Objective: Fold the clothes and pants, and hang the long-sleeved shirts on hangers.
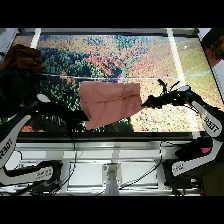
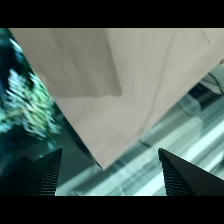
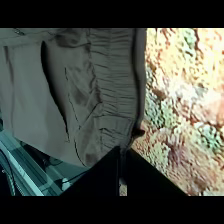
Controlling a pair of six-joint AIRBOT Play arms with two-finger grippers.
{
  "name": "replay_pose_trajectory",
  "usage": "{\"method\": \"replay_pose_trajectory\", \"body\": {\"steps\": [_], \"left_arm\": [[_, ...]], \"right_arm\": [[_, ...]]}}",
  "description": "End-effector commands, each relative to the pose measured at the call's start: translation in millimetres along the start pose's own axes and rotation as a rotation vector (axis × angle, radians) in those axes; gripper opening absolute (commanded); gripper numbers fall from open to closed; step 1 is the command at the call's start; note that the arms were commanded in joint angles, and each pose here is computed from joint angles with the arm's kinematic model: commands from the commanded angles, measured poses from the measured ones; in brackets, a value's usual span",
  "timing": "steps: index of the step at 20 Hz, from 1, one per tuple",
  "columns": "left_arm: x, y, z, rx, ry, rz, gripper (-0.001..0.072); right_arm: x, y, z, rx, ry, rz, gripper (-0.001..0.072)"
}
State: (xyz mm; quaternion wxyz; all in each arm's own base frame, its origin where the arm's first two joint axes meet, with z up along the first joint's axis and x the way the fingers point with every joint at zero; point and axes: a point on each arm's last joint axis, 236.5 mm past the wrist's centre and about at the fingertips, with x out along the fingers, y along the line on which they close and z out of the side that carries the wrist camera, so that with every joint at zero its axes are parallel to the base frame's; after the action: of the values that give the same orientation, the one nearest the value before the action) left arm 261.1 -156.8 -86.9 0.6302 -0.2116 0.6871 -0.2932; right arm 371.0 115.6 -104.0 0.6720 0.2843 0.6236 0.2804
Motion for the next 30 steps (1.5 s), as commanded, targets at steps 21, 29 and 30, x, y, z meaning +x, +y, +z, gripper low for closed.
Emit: {"method": "replay_pose_trajectory", "body": {"steps": [21,29,30], "left_arm": [[-104.3,-76.3,85.5,0.205,-0.545,0.03,0.0008],[-291.3,-178.0,74.3,0.477,-1.131,0.136,0.0006],[-303.0,-191.4,63.2,0.51,-1.169,0.137,0.0005]], "right_arm": [[-40.0,77.8,1.1,-0.219,-0.061,0.143,0.0018],[-163.5,242.5,-18.9,-0.574,-0.452,0.149,0.0016],[-179.1,260.1,-26.1,-0.611,-0.525,0.108,0.0016]]}}
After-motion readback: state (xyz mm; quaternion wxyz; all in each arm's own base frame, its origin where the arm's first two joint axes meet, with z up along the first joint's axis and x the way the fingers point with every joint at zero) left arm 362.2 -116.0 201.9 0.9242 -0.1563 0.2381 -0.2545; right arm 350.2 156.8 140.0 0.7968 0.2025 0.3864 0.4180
